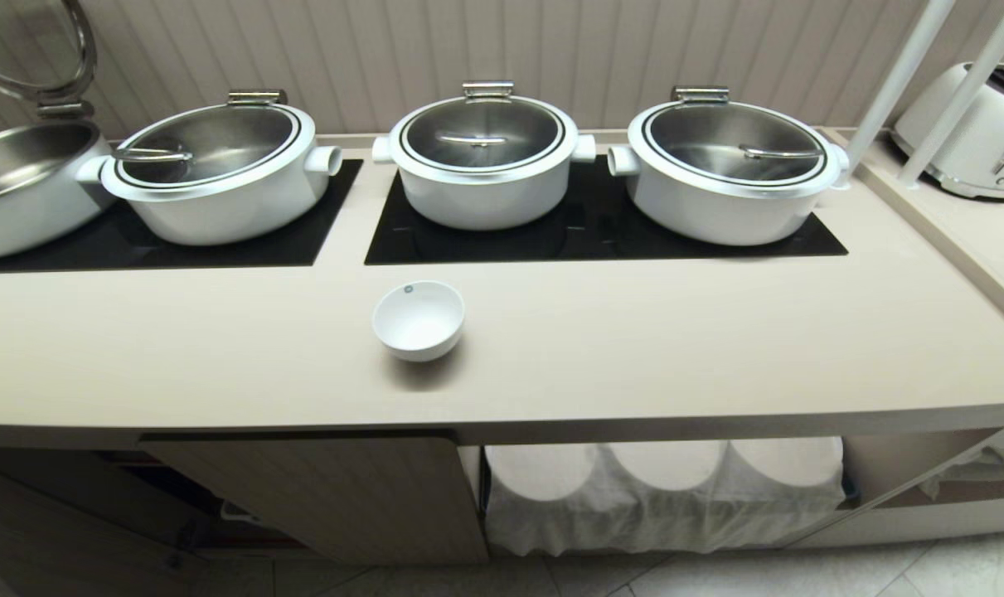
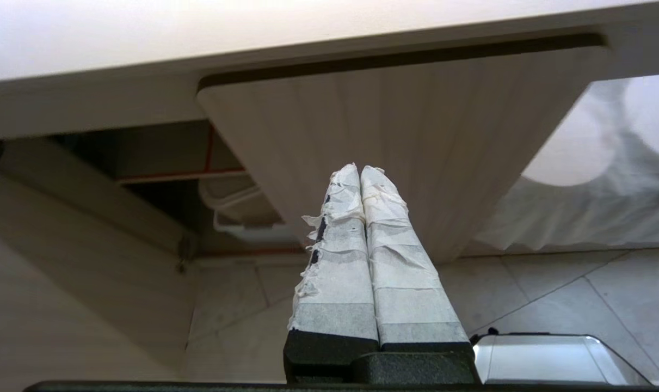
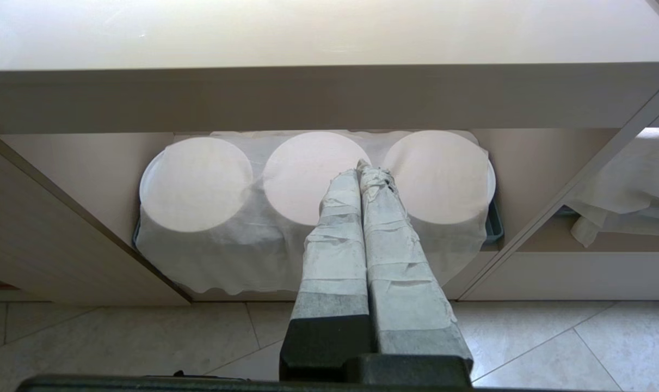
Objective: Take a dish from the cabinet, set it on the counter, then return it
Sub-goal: Pick up the bowl from the table
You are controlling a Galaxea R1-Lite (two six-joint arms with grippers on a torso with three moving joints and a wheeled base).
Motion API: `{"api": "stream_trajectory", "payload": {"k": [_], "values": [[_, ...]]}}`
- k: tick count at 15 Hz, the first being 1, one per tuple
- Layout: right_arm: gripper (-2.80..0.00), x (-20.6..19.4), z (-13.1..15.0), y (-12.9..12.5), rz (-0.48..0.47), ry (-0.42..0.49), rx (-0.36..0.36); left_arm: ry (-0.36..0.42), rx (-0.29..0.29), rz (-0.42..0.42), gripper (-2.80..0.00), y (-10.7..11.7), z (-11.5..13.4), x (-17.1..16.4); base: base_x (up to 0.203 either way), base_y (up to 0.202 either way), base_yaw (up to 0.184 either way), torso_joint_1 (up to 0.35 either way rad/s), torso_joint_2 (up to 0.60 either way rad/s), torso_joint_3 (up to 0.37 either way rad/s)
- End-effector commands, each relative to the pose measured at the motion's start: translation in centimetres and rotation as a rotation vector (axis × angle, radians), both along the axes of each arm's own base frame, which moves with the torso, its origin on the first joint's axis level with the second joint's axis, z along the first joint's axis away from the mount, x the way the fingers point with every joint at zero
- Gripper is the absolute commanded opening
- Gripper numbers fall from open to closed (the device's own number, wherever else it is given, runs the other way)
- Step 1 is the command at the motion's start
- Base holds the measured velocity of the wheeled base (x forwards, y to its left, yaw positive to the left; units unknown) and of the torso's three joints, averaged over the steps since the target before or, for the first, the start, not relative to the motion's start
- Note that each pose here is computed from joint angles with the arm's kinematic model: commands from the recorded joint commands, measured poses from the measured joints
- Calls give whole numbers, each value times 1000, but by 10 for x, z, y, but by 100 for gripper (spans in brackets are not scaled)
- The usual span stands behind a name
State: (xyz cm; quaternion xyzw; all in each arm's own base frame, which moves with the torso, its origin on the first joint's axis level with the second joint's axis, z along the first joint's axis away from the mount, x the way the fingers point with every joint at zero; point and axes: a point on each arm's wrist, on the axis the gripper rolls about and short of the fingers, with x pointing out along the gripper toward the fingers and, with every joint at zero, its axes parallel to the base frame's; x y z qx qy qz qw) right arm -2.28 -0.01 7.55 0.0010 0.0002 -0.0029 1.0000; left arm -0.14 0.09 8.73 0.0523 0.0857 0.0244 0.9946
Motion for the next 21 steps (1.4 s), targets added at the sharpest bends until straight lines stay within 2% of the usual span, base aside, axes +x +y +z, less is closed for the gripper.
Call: {"api": "stream_trajectory", "payload": {"k": [1, 4, 9, 21], "values": [[-280, 0, 0, 0, 0, 0, 0, -96, 9, -70, -280, -1, -7, -14, 0, 0, 0, 0, 0, 0], [-280, 0, 0, 0, 0, 0, 0, -170, -2, -83, -280, -2, -11, -21, 0, 0, 0, 0, 0, 0], [-280, 0, 0, 0, 1, 0, 0, -171, -24, -80, -280, -2, -12, -21, 0, 0, 0, 0, 0, 0], [-280, 0, 0, 0, 0, 0, 1, -169, -27, -80, -280, -2, -12, -21, 0, 0, 0, 0, 0, 0]]}}
